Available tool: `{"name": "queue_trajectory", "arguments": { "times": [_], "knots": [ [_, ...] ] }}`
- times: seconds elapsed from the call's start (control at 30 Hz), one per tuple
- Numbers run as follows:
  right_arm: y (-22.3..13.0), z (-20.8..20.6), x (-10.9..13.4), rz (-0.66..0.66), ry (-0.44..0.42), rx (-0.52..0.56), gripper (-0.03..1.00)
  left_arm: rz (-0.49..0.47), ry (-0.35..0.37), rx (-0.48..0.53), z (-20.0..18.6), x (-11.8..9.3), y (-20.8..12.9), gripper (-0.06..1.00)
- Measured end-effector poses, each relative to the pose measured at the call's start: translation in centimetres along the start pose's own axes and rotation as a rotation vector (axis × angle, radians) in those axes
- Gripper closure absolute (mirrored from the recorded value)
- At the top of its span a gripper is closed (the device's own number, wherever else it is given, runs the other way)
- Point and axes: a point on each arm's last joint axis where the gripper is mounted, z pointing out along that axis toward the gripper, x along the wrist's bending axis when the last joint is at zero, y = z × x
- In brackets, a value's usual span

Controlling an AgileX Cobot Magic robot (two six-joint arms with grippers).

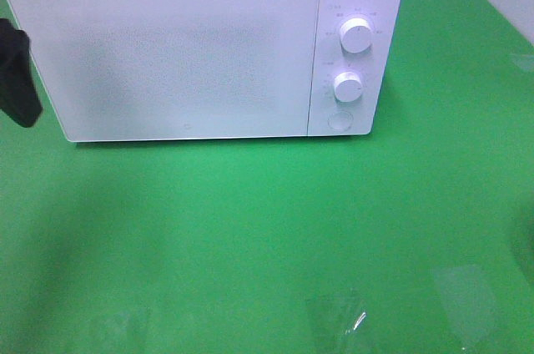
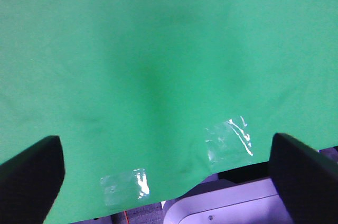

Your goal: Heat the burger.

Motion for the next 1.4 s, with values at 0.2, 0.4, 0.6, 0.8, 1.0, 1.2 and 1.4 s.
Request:
{"name": "queue_trajectory", "arguments": {
  "times": [0.2, 0.4, 0.6, 0.8, 1.0, 1.2, 1.4],
  "knots": [
    [0.0, 0.0, 0.0, 0.000, 0.000, 0.000, 0.21, -0.088, 0.041, -0.056, -1.9, 2.6, -3.2, -0.05],
    [0.0, 0.0, 0.0, 0.000, 0.000, 0.000, 0.21, -0.144, 0.056, -0.083, -1.9, 3.7, -7.2, -0.05],
    [0.0, 0.0, 0.0, 0.000, 0.000, 0.000, 0.21, -0.146, 0.069, -0.136, -1.7, 3.6, -12.0, -0.05],
    [0.0, 0.0, 0.0, 0.000, 0.000, 0.000, 0.21, -0.122, 0.079, -0.184, -0.4, 3.4, -16.8, -0.05],
    [0.0, 0.0, 0.0, 0.000, 0.000, 0.000, 0.21, -0.112, 0.083, -0.310, -0.1, 3.2, -19.5, -0.05],
    [0.0, 0.0, 0.0, 0.000, 0.000, 0.000, 0.21, -0.101, 0.084, -0.453, -1.4, 3.0, -21.1, -0.05],
    [0.0, 0.0, 0.0, 0.000, 0.000, 0.000, 0.21, -0.053, 0.113, -0.576, -2.4, 2.8, -22.8, -0.05]
  ]
}}
